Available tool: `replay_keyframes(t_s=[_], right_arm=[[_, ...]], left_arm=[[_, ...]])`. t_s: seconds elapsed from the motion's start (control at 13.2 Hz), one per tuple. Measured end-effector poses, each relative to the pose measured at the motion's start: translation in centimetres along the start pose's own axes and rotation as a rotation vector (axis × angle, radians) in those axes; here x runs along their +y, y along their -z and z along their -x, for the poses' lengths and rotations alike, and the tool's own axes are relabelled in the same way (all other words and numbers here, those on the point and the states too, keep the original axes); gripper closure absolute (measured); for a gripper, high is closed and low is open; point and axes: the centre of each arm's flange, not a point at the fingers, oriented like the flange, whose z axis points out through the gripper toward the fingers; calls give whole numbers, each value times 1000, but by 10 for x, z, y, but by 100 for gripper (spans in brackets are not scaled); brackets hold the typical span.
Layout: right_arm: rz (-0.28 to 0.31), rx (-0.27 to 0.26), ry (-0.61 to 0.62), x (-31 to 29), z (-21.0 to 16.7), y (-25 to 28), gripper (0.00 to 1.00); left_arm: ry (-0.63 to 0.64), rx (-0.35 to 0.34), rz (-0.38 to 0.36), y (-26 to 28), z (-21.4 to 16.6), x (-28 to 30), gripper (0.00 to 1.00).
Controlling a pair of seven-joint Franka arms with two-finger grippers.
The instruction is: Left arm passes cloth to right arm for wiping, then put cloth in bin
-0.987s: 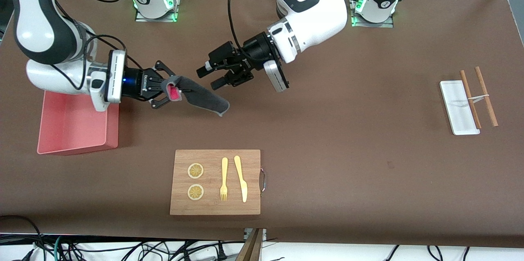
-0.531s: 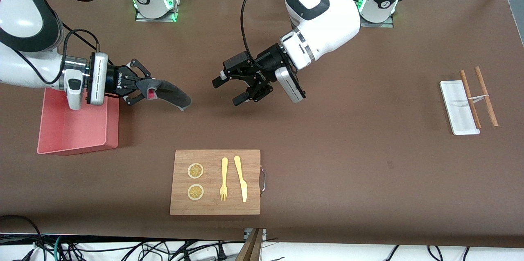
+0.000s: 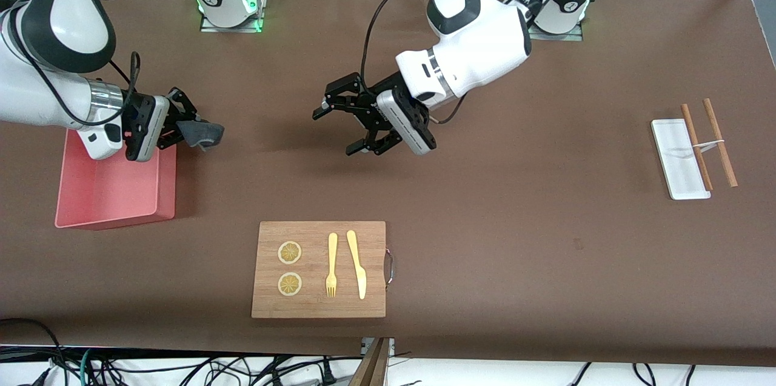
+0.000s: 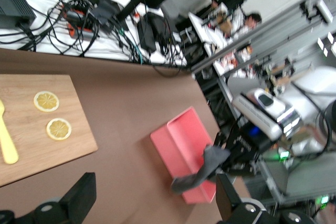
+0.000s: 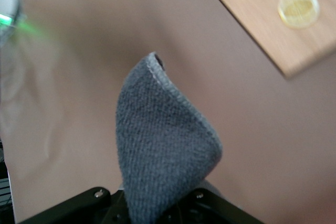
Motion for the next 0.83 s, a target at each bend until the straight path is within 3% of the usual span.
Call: replay_keyframes(t_s=[0.15, 0.38, 0.68, 0.83], right_arm=[[50, -57, -201, 4, 6, 1, 97], [144, -93, -531, 12, 9, -4, 97], [236, -57, -783, 33, 0, -57, 97], [267, -43, -843, 50, 6, -97, 97]], left_arm=[[-68, -108, -31, 10, -7, -21, 0], [-154, -266, -95, 32, -15, -51, 0], [-256, -503, -211, 70, -15, -72, 0], [-273, -631, -319, 95, -10, -72, 0]])
